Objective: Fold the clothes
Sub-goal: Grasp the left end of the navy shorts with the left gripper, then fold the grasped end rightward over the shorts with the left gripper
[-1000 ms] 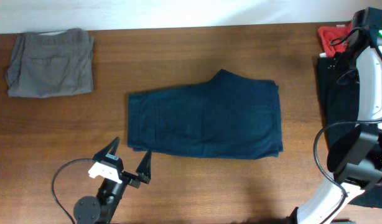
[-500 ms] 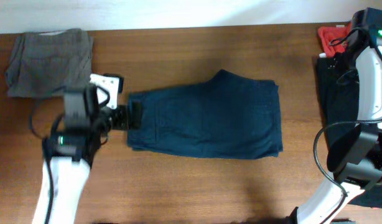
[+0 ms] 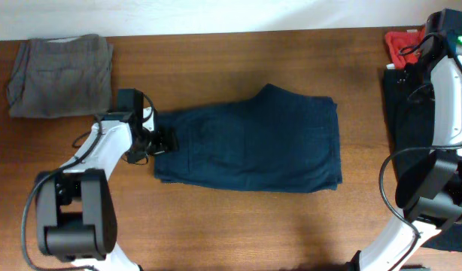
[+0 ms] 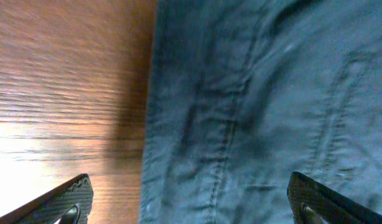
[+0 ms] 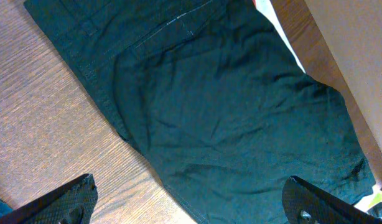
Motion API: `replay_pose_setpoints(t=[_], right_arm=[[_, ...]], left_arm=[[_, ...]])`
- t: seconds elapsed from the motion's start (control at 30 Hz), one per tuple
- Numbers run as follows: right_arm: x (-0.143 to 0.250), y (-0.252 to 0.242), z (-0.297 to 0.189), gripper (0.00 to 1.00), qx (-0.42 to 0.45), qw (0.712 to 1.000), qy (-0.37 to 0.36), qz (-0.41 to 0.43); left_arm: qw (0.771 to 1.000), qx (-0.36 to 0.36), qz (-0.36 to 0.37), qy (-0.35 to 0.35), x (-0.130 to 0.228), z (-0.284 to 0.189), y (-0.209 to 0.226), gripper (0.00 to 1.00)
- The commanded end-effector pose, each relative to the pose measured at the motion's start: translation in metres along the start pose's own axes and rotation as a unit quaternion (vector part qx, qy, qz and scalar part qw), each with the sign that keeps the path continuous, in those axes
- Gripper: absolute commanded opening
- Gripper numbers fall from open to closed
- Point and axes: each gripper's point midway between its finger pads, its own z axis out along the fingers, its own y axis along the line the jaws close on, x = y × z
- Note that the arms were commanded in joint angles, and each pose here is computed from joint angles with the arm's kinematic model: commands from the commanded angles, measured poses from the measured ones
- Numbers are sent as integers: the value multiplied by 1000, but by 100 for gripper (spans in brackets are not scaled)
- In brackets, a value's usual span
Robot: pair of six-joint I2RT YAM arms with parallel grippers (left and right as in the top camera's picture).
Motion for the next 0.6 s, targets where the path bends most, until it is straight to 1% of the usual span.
replay_pose_setpoints(t=[0.0,0.03,0.1,0.13,0.17,0.2,0.23,0.27,0.3,0.33,0.37,0.43,0.47,0.5,0.53,0.57], right_arm=[[-6,-6,-6,98,6,1000,-11,11],[-6,-6,-6,98,6,1000,-11,11],[-6,-6,-6,98,6,1000,-11,11],[-6,-6,-6,98,6,1000,-11,11],[-6,-6,-6,98,6,1000,-11,11],[-6,-6,-6,98,6,1000,-11,11],[-6,-6,-6,98,6,1000,-11,11],[-6,-6,-6,98,6,1000,-11,11],[-6,-6,-6,98,6,1000,-11,11],[-6,-6,-6,98,6,1000,-11,11],[-6,-6,-6,98,6,1000,-11,11],[-6,-6,-6,98,6,1000,-11,11],[-6,-6,-6,98,6,1000,-11,11],[-6,-6,-6,98,6,1000,-11,11],[-6,-6,-6,98,6,1000,-11,11],[-6,-6,-6,98,6,1000,-11,11]], left_arm=[[998,40,42,32,8,19,-11,99],[996,55,57,41,11,23,-14,99],[994,70,66,56,17,31,-17,92],[989,100,80,68,22,35,-25,82],[987,112,82,76,26,39,-28,69],[987,110,80,83,29,44,-27,54],[987,108,79,89,31,47,-25,37],[988,97,78,91,32,49,-21,17],[989,83,79,91,31,50,-16,5],[990,70,78,91,31,51,-12,3],[994,19,59,89,29,52,5,1],[994,-62,25,85,24,42,34,1],[991,-106,7,82,19,29,49,1],[984,-162,-28,74,12,8,69,1],[977,-195,-46,68,6,-10,79,1],[972,-223,-59,55,-6,-42,89,1]])
